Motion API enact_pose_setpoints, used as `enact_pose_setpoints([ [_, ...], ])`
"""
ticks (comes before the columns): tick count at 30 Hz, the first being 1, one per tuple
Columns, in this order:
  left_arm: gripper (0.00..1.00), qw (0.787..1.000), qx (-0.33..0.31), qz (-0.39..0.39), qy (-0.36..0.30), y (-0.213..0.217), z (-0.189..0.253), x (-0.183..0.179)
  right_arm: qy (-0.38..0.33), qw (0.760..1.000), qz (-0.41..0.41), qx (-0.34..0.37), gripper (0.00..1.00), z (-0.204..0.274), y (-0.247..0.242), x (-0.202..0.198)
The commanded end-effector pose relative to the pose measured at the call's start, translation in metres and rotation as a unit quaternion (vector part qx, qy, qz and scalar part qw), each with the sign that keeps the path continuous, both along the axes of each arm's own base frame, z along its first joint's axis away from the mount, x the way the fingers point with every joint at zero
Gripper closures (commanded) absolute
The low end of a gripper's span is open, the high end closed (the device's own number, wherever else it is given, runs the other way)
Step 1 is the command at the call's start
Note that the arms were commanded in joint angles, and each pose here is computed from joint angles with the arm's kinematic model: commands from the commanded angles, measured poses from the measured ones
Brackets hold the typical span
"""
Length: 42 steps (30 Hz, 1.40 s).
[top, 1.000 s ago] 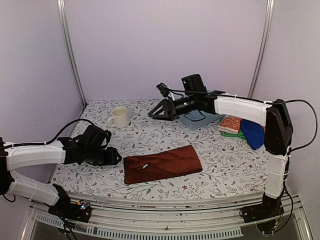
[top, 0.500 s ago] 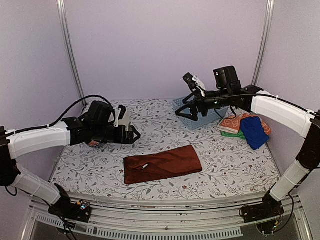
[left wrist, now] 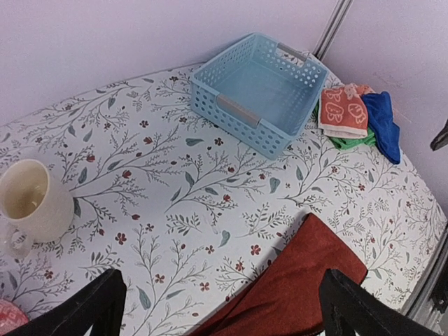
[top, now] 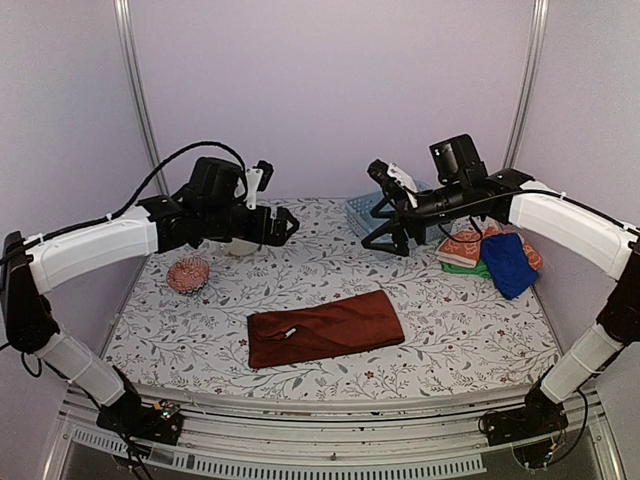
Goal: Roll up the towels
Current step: Smooth out the towel at the center of the board.
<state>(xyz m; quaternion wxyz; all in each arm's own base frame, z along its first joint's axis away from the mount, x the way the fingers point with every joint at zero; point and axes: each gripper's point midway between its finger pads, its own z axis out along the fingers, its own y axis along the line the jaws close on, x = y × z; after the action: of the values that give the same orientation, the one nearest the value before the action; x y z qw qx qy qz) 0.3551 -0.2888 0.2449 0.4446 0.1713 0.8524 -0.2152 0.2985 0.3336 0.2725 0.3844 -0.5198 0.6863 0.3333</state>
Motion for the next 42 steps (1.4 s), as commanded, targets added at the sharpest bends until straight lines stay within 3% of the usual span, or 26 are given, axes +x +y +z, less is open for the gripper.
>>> enact_pose_setpoints([
  [1, 0.02, 0.998, 0.025, -0.013, -0.06, -0.007, 0.036, 0.014, -0.069, 0.997, -0.044, -0.016, 0.01, 0.049, -0.006, 0.021],
  [5, 0.02, 0.99, 0.025, 0.03, -0.133, 0.005, 0.075, 0.029, -0.107, 0.981, -0.147, -0.072, 0.01, 0.041, -0.028, 0.062],
  [10, 0.02, 0.987, 0.03, 0.067, -0.145, 0.01, 0.054, 0.045, -0.025, 0.986, -0.12, -0.11, 0.01, -0.033, -0.025, 0.062],
  [12, 0.04, 0.991, 0.039, 0.041, -0.121, 0.004, 0.031, 0.043, -0.002, 0.991, -0.087, -0.102, 0.01, -0.055, -0.018, 0.05],
  [16, 0.34, 0.995, 0.028, -0.086, -0.039, -0.024, -0.016, 0.011, -0.004, 0.986, -0.101, -0.134, 0.01, -0.079, -0.02, 0.054],
  [19, 0.42, 0.99, -0.001, -0.138, 0.026, -0.034, -0.041, -0.017, -0.066, 0.963, -0.171, -0.195, 0.01, -0.087, -0.03, 0.075],
  [22, 0.47, 0.979, -0.028, -0.176, 0.097, -0.039, -0.067, -0.046, -0.049, 0.955, -0.191, -0.221, 0.01, -0.1, -0.035, 0.088],
  [26, 0.42, 0.957, -0.056, -0.223, 0.175, -0.044, -0.091, -0.081, 0.049, 0.982, -0.123, -0.136, 0.01, -0.101, -0.022, 0.079],
  [32, 0.38, 0.946, -0.041, -0.226, 0.227, -0.04, -0.121, -0.095, 0.11, 0.984, -0.057, -0.128, 0.07, -0.12, -0.009, 0.062],
  [37, 0.38, 0.935, -0.024, -0.244, 0.256, -0.05, -0.145, -0.103, 0.172, 0.976, -0.021, -0.131, 0.28, -0.149, -0.002, 0.049],
  [42, 0.38, 0.928, 0.0, -0.252, 0.274, -0.05, -0.169, -0.114, 0.225, 0.965, -0.008, -0.134, 0.38, -0.176, 0.002, 0.04],
])
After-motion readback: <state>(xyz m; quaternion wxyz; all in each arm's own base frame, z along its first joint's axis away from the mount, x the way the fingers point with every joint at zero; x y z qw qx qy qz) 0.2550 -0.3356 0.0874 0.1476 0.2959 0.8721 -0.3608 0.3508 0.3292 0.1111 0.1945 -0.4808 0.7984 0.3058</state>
